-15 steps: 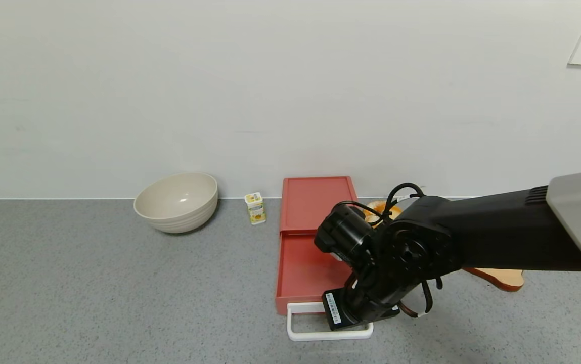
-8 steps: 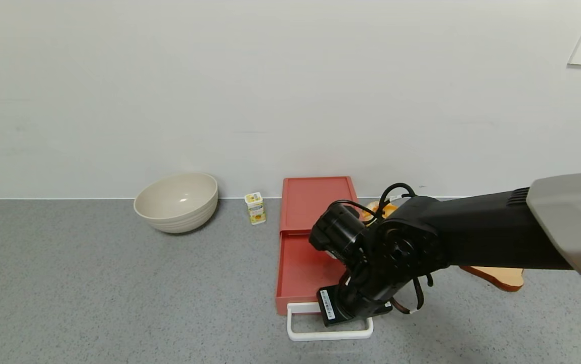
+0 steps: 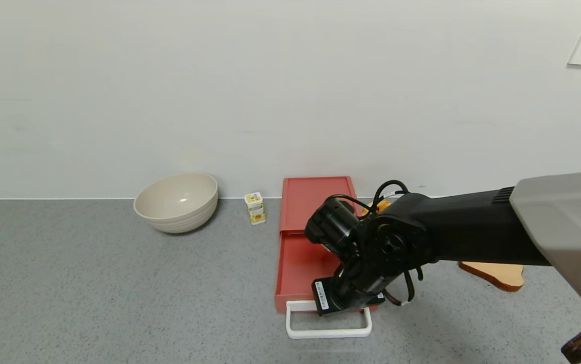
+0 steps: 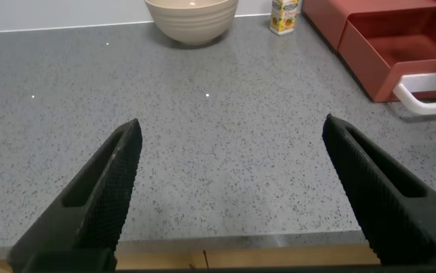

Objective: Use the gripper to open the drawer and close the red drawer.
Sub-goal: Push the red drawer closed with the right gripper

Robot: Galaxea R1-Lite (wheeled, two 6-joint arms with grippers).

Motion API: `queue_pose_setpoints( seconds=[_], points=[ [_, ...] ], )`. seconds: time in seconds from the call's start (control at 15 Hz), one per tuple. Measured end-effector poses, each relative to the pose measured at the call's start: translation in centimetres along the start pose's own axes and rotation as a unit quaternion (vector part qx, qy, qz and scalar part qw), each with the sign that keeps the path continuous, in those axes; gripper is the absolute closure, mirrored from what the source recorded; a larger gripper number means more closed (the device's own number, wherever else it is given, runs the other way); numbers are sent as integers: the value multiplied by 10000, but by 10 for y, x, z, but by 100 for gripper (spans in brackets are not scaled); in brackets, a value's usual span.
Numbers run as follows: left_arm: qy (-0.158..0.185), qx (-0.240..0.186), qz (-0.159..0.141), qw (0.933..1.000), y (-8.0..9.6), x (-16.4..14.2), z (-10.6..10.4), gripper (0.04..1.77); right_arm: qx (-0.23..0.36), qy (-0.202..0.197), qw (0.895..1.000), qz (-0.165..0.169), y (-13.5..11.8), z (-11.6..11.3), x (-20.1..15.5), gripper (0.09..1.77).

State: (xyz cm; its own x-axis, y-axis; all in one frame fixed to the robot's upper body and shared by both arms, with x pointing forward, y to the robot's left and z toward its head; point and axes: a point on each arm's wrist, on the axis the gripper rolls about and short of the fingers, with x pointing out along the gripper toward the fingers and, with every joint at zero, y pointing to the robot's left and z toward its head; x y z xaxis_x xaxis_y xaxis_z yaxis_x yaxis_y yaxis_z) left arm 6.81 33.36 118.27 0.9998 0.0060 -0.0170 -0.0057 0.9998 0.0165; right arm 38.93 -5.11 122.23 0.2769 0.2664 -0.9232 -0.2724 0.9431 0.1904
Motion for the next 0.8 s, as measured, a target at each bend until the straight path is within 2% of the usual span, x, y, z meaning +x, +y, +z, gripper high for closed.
queue_pose_setpoints(
  seconds=[0.2, 0.47, 0.8],
  points=[
    [0, 2, -2, 10000, 0, 0, 0, 9, 11, -143, 9999, 52, 2, 7, -2, 174],
    [0, 2, 0, 10000, 0, 0, 0, 9, 49, -406, 9991, -127, 3, 17, 0, 174],
    [0, 2, -2, 10000, 0, 0, 0, 9, 107, -602, 9981, -90, 0, 31, 3, 174]
  ],
)
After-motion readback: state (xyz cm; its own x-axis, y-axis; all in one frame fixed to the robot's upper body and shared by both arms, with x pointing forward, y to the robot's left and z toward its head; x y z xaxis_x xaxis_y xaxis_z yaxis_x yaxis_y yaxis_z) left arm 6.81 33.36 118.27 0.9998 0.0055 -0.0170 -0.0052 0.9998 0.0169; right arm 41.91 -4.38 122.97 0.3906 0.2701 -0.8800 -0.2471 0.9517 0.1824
